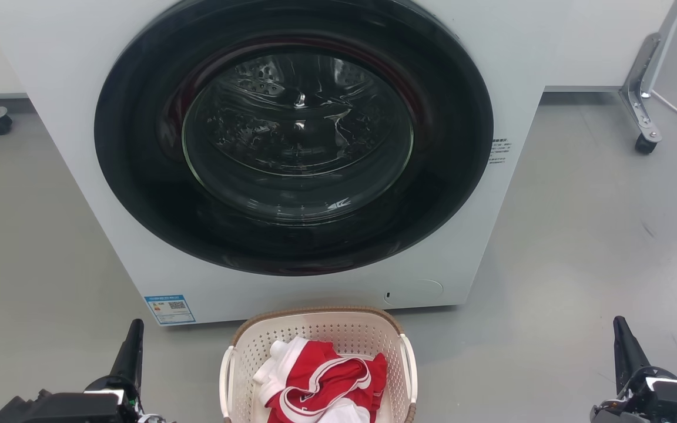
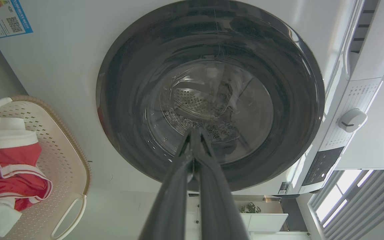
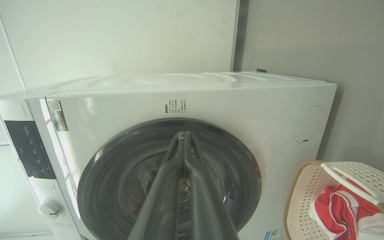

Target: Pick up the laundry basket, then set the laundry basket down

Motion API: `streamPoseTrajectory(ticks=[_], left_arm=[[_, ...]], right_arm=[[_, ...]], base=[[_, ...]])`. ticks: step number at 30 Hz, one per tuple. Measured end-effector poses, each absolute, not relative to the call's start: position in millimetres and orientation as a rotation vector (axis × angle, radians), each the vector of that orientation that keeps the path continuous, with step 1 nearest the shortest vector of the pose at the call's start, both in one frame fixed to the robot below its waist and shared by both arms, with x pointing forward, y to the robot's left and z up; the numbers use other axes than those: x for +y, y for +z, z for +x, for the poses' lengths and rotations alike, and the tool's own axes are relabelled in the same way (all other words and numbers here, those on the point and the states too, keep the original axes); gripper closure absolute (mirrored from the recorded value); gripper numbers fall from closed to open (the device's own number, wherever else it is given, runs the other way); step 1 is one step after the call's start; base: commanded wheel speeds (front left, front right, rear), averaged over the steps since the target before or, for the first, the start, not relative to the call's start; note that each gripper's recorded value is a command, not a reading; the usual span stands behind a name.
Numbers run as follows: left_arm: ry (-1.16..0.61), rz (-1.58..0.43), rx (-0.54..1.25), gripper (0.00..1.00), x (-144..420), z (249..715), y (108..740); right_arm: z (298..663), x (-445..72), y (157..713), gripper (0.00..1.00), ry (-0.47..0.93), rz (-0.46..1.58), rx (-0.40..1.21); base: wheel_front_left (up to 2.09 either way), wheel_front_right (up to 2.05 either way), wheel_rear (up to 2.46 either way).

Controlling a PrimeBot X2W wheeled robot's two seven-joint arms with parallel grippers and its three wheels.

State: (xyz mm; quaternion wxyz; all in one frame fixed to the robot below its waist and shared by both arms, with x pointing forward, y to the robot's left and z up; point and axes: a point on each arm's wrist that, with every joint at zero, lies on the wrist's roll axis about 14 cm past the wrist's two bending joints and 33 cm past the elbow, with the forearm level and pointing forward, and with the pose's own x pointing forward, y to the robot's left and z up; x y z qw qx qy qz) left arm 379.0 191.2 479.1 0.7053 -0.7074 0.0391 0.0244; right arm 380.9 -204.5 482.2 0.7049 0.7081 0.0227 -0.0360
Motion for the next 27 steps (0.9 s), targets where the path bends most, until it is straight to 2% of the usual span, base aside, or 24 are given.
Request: streamPoseTrajectory(ticks=[27], left_arm=[[0.054, -1.572, 0.087, 1.0, 191.2, 379.0, 479.1]], right_arm=[[380.9, -204.5, 482.2, 1.0, -0.08, 1.574, 0.05]], base=[[0.0, 0.0, 0.0]])
